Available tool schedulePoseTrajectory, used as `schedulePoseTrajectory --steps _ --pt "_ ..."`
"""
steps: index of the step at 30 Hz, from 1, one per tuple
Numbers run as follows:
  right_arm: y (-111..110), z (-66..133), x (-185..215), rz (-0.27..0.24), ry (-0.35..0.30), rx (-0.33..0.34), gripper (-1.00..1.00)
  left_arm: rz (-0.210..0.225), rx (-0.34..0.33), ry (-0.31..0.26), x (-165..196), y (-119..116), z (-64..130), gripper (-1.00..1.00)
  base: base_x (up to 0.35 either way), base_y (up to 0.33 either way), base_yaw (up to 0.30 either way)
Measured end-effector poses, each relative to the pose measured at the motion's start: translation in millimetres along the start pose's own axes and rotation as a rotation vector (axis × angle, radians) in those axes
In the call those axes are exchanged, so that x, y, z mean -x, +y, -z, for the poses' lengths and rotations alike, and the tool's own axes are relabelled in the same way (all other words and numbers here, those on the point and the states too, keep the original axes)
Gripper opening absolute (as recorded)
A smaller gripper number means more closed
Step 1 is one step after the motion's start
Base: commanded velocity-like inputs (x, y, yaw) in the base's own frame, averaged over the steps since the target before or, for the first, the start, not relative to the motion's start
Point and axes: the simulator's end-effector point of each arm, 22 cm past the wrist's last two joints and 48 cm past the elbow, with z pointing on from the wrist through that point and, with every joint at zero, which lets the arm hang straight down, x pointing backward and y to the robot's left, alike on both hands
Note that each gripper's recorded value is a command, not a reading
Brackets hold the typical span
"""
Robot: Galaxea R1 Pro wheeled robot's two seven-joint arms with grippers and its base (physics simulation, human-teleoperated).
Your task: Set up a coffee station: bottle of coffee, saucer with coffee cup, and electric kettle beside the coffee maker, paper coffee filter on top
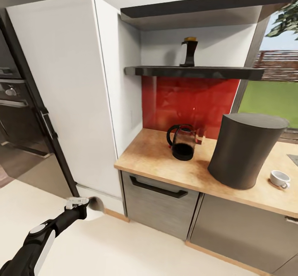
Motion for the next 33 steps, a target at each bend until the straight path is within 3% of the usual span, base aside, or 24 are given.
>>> schedulePoseTrajectory --steps 11,24,28,29,33 --pt "0 0.0 0 0.0 0.0 0.0 1.0 0.0 0.0 0.0 0 0 -0.1 -1.0 -0.011 0.018 -0.268" --pt "0 -0.1 0 0.0 0.0 0.0 1.0 -0.002 -0.004 0.001 0 -1 -0.5 -1.0 -0.156 0.213 -0.271" --pt "0 0.0 0 0.0 0.001 0.0 1.0 -0.035 -0.066 0.006 4 -27 -5.9 -1.0 -0.023 0.036 -0.272" --pt "0 0.0 0 0.0 0.001 0.0 1.0 -0.049 -0.123 0.009 11 -49 -8.9 -1.0 -0.003 0.005 -0.272" --pt "0 0.0 0 0.0 0.001 0.0 1.0 -0.014 -0.213 0.05 73 -88 -19.4 -1.0 -0.001 0.001 -0.272"
